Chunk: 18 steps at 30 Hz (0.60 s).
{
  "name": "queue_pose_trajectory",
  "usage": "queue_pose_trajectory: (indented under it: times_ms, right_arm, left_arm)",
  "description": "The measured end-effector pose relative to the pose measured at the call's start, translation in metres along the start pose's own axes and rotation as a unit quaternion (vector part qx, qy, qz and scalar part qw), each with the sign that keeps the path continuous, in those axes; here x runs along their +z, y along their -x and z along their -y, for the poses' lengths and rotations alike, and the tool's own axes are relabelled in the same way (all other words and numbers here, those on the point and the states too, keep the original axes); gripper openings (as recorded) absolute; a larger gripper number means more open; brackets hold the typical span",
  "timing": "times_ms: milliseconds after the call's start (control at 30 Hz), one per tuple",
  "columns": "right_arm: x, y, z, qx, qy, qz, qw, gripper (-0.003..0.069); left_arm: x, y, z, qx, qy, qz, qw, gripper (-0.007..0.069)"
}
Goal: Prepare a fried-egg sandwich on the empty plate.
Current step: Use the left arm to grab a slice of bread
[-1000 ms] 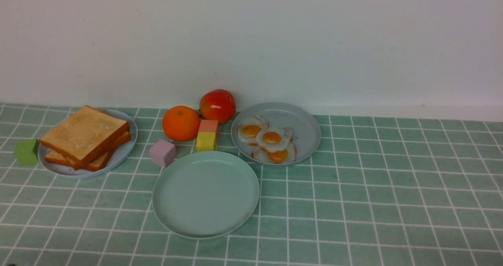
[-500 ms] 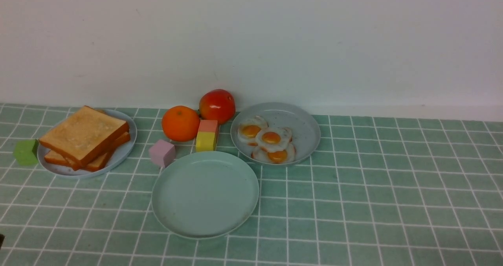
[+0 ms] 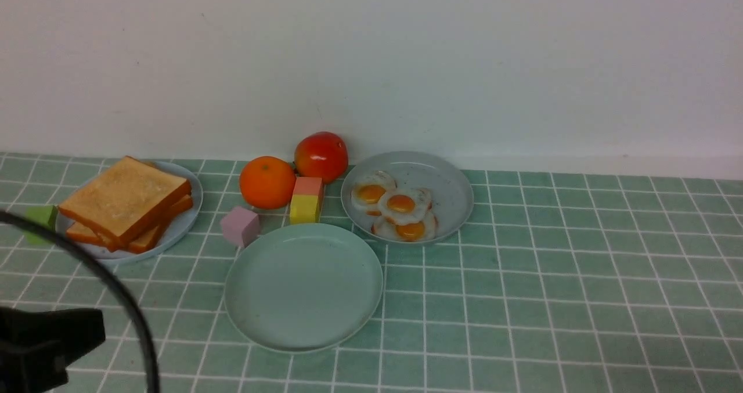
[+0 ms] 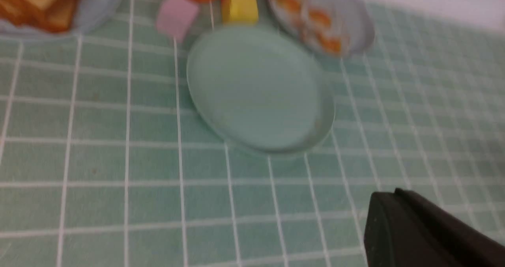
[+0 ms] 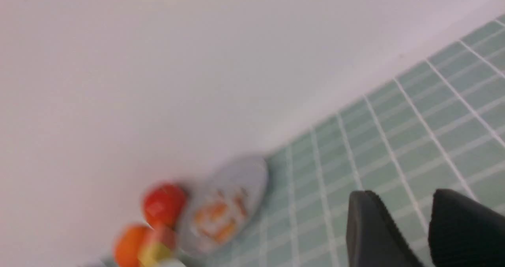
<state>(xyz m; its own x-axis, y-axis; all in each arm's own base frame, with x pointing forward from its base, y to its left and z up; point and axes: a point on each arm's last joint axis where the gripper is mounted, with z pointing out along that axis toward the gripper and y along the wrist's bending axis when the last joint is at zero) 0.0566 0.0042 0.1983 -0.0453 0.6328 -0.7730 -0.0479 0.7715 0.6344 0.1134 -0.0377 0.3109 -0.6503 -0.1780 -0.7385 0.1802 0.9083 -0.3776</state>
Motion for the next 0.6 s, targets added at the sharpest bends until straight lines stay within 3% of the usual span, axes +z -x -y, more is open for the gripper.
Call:
queue_pose_trajectory:
  times_ms: [167,333,433,533,600]
  right_arm:
    - [-0.002,0.010,-0.009,0.020,0.017,0.012,1.000,0.0242]
    - [-0.008,0.042,-0.044,-0.055,0.019,-0.069,0.996,0.0242]
    - [-0.008,0.077,-0.080,-0.155,0.024,-0.158,0.975,0.0242]
    - [-0.006,0.095,-0.099,-0.200,0.028,-0.212,0.956,0.0242]
    - [0.002,0.110,-0.117,-0.239,0.025,-0.276,0.931,0.0242]
  left_arm:
    - [0.029,0.021,-0.009,0.004,0.031,-0.039,0.999,-0.0013]
    - [0.058,0.031,-0.020,-0.006,0.051,-0.063,0.997,-0.0013]
    - [0.082,0.040,-0.029,0.005,0.073,-0.096,0.993,-0.0013]
    - [0.095,0.041,-0.036,0.014,0.087,-0.115,0.989,-0.0013]
    - [0.111,0.040,-0.044,0.022,0.102,-0.137,0.985,-0.0013]
